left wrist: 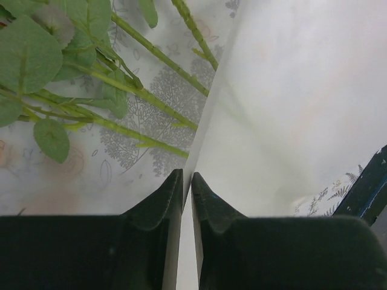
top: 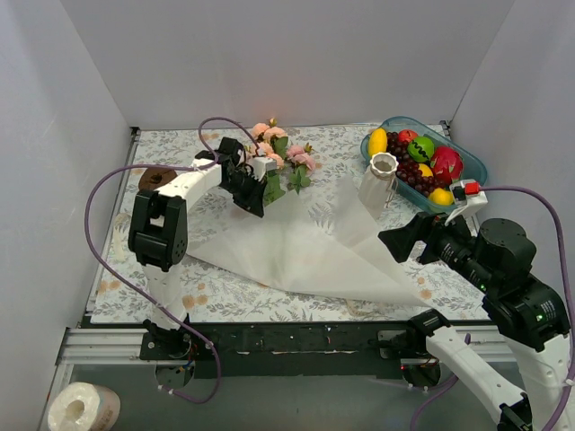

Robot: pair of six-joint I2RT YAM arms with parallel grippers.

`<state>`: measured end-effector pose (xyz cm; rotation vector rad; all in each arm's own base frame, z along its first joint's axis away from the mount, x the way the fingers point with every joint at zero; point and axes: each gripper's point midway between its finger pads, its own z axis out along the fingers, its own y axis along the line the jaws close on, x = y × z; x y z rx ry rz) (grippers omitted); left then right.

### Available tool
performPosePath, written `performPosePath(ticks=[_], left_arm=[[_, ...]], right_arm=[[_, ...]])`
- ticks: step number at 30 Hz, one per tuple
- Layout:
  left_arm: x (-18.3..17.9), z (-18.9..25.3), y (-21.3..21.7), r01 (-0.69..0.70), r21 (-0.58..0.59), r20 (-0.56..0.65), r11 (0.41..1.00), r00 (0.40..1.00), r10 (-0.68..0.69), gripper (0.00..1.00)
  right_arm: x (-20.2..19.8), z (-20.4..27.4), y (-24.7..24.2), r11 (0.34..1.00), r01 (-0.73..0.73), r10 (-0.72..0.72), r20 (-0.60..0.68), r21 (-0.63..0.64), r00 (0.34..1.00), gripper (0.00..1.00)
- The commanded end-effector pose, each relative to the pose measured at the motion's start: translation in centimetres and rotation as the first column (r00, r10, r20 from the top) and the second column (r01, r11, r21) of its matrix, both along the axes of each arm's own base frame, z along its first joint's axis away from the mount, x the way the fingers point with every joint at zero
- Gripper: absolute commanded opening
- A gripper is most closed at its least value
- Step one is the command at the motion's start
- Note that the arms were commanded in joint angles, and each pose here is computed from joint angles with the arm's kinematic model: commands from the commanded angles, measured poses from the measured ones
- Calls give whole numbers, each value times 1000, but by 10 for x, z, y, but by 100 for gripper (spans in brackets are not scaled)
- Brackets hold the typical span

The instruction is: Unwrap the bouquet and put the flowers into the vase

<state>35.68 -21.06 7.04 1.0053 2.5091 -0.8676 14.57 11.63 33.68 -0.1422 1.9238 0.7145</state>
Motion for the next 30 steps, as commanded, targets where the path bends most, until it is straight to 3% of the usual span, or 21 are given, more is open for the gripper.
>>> performPosePath(ticks=[1, 4, 12, 17, 19, 20, 22, 26, 27, 29, 30], left_arm=[[4, 53, 1, 24, -12, 169, 1000, 985, -21, 10], [-5, 69, 0, 46, -10, 214, 999, 976, -43, 0], [-77, 139, -26, 239, -83, 307, 967, 930, -204, 0], [-140, 171, -29, 414, -153, 331, 898, 877, -348, 0], [-176, 173, -23, 490, -214, 298, 845, 856, -422, 0], [-193, 181, -15, 555, -210, 358, 805, 810, -465, 0], [-214, 182, -9, 595, -225, 402, 772, 778, -483, 0], [-253, 187, 14, 717, -124, 599, 685, 605, -525, 0], [-262, 191, 21, 751, -55, 681, 658, 510, -525, 0], [-272, 176, 33, 763, 16, 705, 646, 450, -548, 0], [-277, 177, 39, 775, 88, 753, 626, 360, -551, 0]], right_arm=[[1, 11, 5, 999, -19, 18, 45, 38, 999, 98], [2, 9, 7, 999, -23, 22, 43, 41, 999, 98], [7, 13, 11, 998, -38, 36, 57, 40, 998, 98], [10, 15, 13, 998, -45, 43, 63, 39, 997, 98], [11, 14, 15, 998, -49, 47, 62, 33, 997, 98], [12, 14, 15, 998, -51, 49, 61, 32, 997, 98], [15, 15, 18, 998, -57, 55, 60, 33, 997, 98], [19, 14, 24, 996, -81, 78, 60, 40, 995, 98], [20, 11, 26, 996, -87, 84, 55, 38, 995, 98], [23, 0, 29, 995, -92, 90, 35, 33, 995, 98], [25, -7, 29, 996, -92, 91, 33, 18, 995, 98]])
